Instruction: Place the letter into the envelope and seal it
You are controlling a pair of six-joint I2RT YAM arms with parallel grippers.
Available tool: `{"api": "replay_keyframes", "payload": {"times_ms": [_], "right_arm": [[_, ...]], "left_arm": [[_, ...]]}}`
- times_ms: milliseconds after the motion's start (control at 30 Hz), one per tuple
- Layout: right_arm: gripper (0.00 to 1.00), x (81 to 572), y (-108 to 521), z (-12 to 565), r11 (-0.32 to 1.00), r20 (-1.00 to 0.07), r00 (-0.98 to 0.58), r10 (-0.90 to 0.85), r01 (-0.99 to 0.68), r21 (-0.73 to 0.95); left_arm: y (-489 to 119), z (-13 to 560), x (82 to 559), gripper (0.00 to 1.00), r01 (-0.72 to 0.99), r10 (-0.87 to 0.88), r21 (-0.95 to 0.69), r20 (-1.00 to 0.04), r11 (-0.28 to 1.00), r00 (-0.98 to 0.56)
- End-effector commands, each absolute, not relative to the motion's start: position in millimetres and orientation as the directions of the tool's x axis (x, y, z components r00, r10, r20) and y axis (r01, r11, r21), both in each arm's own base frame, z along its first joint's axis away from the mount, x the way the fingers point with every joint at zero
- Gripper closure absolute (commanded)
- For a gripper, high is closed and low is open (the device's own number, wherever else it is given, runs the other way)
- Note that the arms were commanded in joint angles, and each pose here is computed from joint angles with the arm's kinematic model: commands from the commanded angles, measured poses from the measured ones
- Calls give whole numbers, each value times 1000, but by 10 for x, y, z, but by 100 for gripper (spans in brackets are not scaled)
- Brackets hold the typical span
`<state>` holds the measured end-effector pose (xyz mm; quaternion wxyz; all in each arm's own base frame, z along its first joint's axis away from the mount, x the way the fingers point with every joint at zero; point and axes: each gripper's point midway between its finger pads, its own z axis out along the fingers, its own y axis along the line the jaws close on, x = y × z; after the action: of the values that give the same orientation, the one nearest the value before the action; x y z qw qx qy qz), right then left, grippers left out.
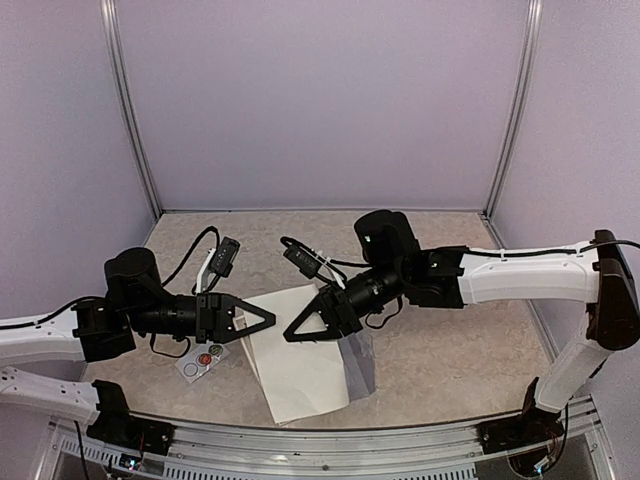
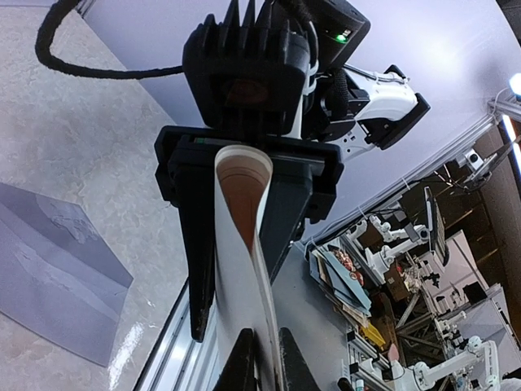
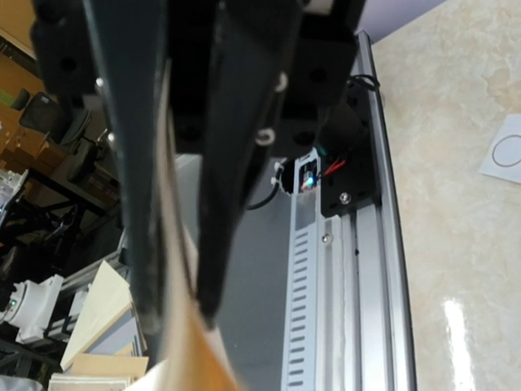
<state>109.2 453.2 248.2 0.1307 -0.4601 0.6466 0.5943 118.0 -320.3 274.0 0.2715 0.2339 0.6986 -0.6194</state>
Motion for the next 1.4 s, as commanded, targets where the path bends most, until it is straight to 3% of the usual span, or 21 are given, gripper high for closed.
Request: {"api": "replay_keyframes", "payload": {"times_ms": [0,133,267,367,667,800,900,967,1033,1067,1133,1200,1267,1367], "right_arm": [[79,1010,4523,2550,-156,-726,-515,-457,-757,635],[77,1019,4507,2605,-152,-734,-518,-439,-762,629],[50,1109,4420,2847,-170,-768,-540,-344,-769,617],[46,1134,4314,2972,-214,-780,-559,-281,-756,618],[54,1137,4312,3198,-297,-770,-600,-217,-711,637],[69,1150,4344,3197,-310,-757,-614,-222,-692,652],[92,1116,4340,3170,-320,-751,-614,-244,-680,660],[100,1109,4336,3140,-314,-747,-613,-255,-678,664],[100,1116,4334,3115,-301,-748,-611,-260,-685,664],[100,1141,4336,3101,-283,-750,-612,-251,-695,662],[100,1235,4322,3128,-242,-758,-617,-210,-718,652],[100,1309,4278,3188,-227,-763,-623,-175,-728,647],[100,1367,4242,3221,-216,-767,-624,-153,-736,642],[100,1386,4217,3258,-219,-774,-616,-145,-743,632]], "left_arm": [[-3219,2860,1176,96,680,-29,-729,-684,82,-729],[-3216,2844,1172,100,681,-24,-728,-685,84,-729],[-3171,2847,1170,100,690,-35,-718,-695,92,-718],[-3143,2883,1143,100,696,-38,-714,-700,79,-713],[-3171,2952,1016,100,718,18,-696,-718,17,-696],[-3162,2981,995,100,730,21,-683,-730,9,-683],[-3154,2998,1018,100,733,10,-679,-733,20,-680],[-3153,3008,1036,100,734,1,-678,-734,26,-679],[-3155,3006,1061,100,731,-7,-681,-732,37,-681],[-3149,3007,1089,93,730,-17,-681,-732,51,-681],[-3134,2980,1120,66,722,-26,-688,-725,68,-688],[-3109,2942,1126,54,713,-32,-697,-717,75,-697],[-3075,2896,1127,48,697,-44,-712,-702,83,-711],[-3006,2884,1104,48,684,-73,-726,-688,75,-722]]}}
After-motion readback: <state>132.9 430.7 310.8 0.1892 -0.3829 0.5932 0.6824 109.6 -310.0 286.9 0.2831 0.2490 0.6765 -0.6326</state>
